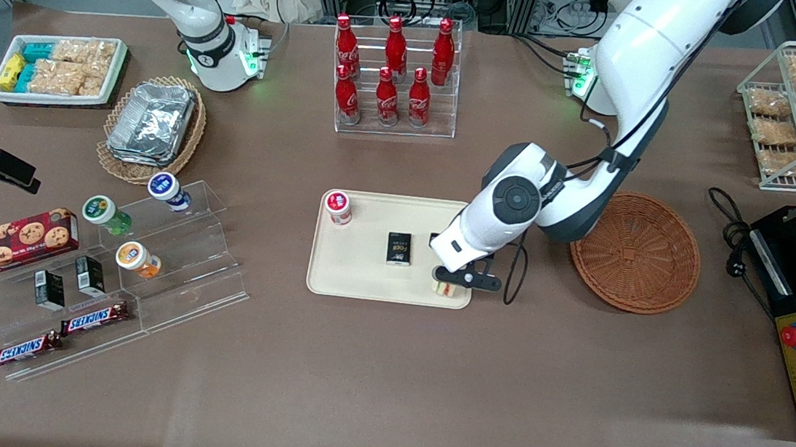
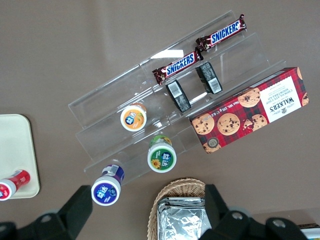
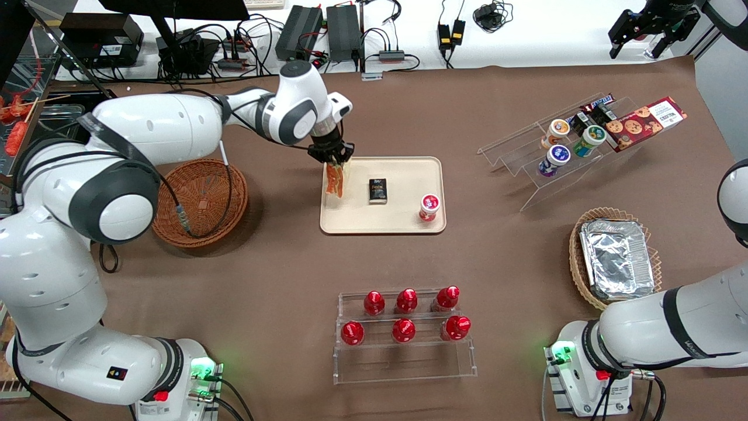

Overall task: Place sandwich from basket to tray
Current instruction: 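Lower the sandwich onto the tray beside the black item and release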

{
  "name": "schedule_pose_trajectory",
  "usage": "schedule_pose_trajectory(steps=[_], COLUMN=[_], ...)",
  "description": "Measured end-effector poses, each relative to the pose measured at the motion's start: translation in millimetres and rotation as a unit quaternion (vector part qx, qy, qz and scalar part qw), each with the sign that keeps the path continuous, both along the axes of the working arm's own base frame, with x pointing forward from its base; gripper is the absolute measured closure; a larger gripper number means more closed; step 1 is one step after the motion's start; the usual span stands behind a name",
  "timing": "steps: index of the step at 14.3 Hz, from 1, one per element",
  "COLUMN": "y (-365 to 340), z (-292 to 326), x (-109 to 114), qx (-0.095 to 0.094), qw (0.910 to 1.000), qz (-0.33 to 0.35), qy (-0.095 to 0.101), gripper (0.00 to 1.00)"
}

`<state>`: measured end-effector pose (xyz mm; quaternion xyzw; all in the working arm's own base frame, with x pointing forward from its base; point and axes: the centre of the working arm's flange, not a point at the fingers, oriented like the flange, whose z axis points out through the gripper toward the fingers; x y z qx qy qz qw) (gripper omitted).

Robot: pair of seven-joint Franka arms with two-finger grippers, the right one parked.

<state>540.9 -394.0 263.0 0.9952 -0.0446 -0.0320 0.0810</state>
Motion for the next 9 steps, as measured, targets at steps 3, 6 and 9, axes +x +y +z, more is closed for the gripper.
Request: schedule_pose_trajectory(steps=[3,6,9], y=[-1.4,-2.0,-1.2], z=[-14.0,-19.5,-16.2], x=[-3.4,-4.8,-0.9], qx=[0.017,0.023,0.023], qw=[0.9998,0.9996,0.9993], qz=[-0.004,0.015,0.030], qy=[0.000,0.005,0.001], gripper=[0.82,0.77,0.47])
